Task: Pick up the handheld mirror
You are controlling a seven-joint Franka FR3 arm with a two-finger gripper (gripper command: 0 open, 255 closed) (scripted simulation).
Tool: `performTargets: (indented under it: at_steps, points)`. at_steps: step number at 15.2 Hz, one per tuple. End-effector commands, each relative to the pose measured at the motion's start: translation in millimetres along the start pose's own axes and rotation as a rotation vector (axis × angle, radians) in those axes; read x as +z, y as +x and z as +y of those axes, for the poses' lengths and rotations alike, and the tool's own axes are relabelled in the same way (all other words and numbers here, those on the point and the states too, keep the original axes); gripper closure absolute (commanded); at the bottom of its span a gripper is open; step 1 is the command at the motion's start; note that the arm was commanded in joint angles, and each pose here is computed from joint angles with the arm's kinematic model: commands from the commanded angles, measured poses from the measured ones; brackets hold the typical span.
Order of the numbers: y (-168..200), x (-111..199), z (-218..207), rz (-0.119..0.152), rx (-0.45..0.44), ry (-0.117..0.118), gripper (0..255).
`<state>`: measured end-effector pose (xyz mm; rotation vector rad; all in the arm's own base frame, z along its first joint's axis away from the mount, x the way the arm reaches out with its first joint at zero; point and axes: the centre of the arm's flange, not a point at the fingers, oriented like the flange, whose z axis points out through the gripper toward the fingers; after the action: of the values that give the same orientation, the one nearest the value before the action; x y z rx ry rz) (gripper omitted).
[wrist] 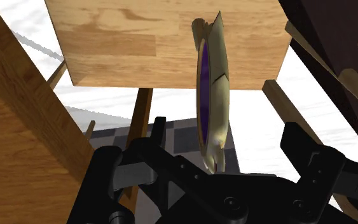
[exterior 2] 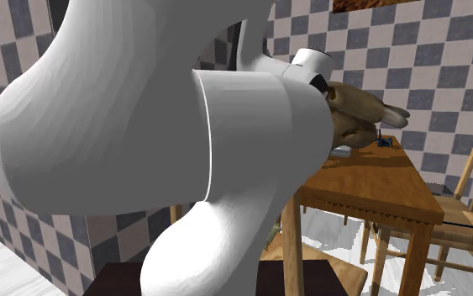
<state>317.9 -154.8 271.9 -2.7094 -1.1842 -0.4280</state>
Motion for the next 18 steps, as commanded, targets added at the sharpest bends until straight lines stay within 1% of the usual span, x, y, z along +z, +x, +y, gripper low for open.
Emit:
performTargets:
  at_steps: [1,4,6,7,16,18]
  points:
    - [-3,10,1,-0.001,-0.004,-0.002,0]
    - [-8,25,2,-0.001,-0.004,-0.002,0]
    - [-9,28,2,-0.001,-0.004,-0.002,0]
    - [-10,28,2,-0.001,-0.004,-0.002,255]
    - [-9,28,2,-0.001,-0.004,-0.002,255]
    - [-6,18,1,-0.001,-0.004,-0.002,255]
